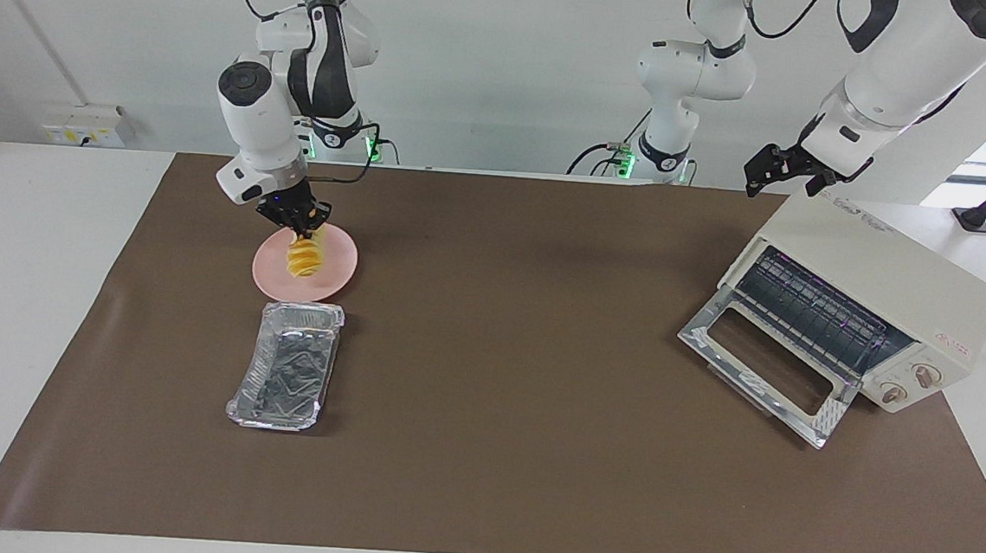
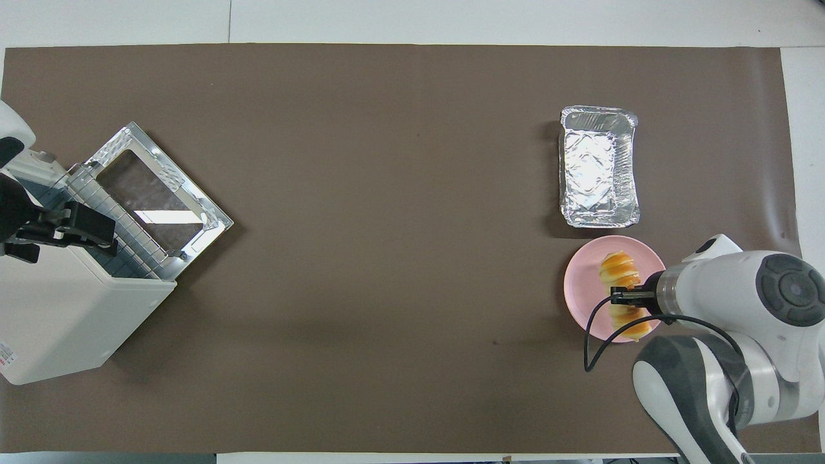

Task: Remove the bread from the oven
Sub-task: 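Lower the bread roll onto the pink plate and open the right gripper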

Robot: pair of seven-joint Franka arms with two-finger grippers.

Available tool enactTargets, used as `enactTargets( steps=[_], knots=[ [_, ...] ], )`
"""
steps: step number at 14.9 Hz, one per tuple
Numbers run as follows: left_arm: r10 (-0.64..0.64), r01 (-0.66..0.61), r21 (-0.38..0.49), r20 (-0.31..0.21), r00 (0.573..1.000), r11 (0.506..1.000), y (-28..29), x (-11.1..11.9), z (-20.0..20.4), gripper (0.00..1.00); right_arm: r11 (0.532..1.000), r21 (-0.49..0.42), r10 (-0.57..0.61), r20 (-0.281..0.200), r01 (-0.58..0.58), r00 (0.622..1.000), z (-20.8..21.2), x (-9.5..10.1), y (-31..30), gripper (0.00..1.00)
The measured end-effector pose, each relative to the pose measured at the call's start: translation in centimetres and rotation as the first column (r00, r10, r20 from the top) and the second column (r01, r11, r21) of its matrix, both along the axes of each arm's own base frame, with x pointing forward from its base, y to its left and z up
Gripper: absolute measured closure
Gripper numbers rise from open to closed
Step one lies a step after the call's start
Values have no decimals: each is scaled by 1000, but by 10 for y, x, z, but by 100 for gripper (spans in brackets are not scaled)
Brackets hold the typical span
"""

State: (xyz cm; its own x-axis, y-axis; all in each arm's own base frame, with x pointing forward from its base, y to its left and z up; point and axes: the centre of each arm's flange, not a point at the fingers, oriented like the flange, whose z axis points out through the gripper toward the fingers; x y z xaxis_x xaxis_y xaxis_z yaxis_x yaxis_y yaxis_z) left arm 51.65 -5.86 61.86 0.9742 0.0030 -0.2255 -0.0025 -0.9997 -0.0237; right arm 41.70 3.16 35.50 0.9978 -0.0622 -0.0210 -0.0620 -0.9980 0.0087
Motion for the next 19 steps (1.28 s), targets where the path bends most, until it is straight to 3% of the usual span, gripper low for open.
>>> enactTargets(
  steps=[3, 7, 8, 13, 16, 19],
  knots=[
    [0, 0, 0, 0, 1000, 1000, 0, 0, 0, 0, 1000, 3, 0, 18, 0, 1000, -18, -16, -1, 91],
    [0, 0, 0, 0, 1000, 1000, 0, 0, 0, 0, 1000, 4, -6, 27, 6, 1000, -21, -18, -1, 91],
    [0, 0, 0, 0, 1000, 1000, 0, 0, 0, 0, 1000, 4, -16, 26, 16, 1000, -22, -19, -1, 85],
    [0, 0, 0, 0, 1000, 1000, 0, 0, 0, 0, 1000, 4, -27, 27, 27, 999, -22, -18, -1, 34],
    [0, 0, 0, 0, 1000, 1000, 0, 0, 0, 0, 1000, 4, -27, 33, 27, 999, -7, -8, -1, 3],
    [0, 0, 0, 0, 1000, 1000, 0, 0, 0, 0, 1000, 2, -19, 30, 19, 999, 37, 27, 0, 0]
  ],
)
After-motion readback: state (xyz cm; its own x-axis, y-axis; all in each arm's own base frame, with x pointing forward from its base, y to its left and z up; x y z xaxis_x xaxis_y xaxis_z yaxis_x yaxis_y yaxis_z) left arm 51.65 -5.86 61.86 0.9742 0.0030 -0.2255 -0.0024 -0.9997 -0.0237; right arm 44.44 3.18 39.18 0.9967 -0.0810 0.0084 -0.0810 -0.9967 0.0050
